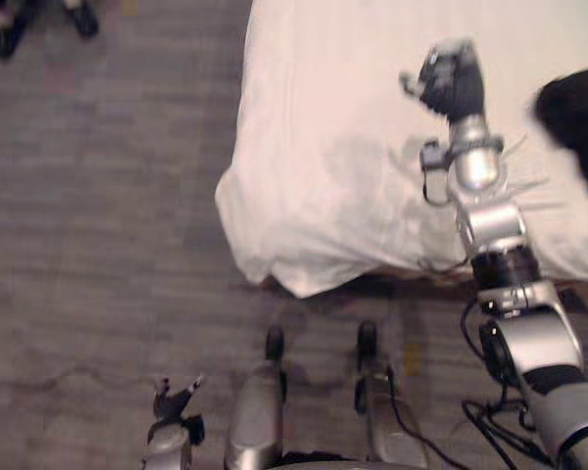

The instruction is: Tidy the bed and pick cloth on bed and put in laundry

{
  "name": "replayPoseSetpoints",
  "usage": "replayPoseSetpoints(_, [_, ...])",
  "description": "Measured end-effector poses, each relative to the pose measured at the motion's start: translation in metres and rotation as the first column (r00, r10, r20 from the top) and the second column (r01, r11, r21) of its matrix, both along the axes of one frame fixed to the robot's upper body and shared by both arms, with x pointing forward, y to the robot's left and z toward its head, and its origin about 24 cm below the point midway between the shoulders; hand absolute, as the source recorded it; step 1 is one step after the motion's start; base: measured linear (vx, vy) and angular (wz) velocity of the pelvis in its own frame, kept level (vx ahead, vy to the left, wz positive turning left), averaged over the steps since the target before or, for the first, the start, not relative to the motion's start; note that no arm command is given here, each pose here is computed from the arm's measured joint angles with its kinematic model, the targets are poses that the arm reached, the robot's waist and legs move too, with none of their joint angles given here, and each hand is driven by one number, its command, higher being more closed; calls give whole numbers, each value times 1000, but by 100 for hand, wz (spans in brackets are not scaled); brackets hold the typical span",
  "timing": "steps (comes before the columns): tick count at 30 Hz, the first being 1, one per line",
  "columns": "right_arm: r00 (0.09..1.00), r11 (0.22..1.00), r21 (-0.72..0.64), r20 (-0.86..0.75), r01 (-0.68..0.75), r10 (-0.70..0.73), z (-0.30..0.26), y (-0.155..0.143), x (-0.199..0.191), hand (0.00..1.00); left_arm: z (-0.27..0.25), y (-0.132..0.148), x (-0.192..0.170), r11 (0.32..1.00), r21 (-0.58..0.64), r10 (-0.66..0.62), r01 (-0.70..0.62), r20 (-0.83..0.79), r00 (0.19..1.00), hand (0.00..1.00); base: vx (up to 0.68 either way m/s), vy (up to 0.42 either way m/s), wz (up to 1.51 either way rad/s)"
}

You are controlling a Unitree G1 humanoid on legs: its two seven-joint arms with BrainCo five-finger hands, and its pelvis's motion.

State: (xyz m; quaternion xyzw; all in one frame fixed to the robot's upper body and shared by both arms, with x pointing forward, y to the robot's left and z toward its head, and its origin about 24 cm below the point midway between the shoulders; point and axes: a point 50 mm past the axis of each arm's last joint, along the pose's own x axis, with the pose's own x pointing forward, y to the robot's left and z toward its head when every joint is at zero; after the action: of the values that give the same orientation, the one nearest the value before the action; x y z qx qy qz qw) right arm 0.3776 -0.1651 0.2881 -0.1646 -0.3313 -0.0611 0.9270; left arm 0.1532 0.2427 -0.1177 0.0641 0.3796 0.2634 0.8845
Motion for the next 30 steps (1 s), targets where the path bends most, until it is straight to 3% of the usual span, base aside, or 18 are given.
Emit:
replayPoseSetpoints(4, [990,997,31,-129,67,-63,-26,-10,16,100,5,-27,36,993,-18,-114,115,42,993,0,-70,13,32])
replayPoseSetpoints(9, [1000,987,159,14,-17,15,-12,6,2,100,18,-47,65,991,-58,-115,125,142,983,0,-81,17,1])
replayPoseSetpoints(12, [989,967,216,-30,-135,145,-44,37,-6,100,21,-48,67,992,-52,-107,117,157,982,0,-54,-43,-3])
replayPoseSetpoints(13, [972,954,205,-46,-217,231,-55,62,-12,100,22,-48,67,992,-52,-105,115,165,981,0,-29,-72,-5])
replayPoseSetpoints(16, [864,882,161,-187,-443,468,-102,128,-34,100,23,-50,69,991,-54,-108,119,168,980,0,4,-86,3])
replayPoseSetpoints(18, [728,801,213,-336,-559,597,-142,162,-53,100,23,-54,69,990,-63,-116,128,166,979,0,86,-97,19])
replayPoseSetpoints(19, [616,728,258,-399,-636,679,-163,186,-71,100,22,-56,69,989,-67,-122,134,162,979,0,97,-70,14])
replayPoseSetpoints(22, [451,576,342,-382,-742,807,-163,214,-93,100,18,-54,64,988,-61,-131,141,136,982,0,118,-52,1])
replayPoseSetpoints(25, [473,547,363,-277,-754,836,-139,206,-88,100,12,-50,53,984,-48,-165,171,97,981,0,61,5,-24])
replayPoseSetpoints(30, [641,631,401,-130,-664,757,-108,160,-60,100,10,-47,48,974,-33,-221,224,73,972,0,-35,30,-29])
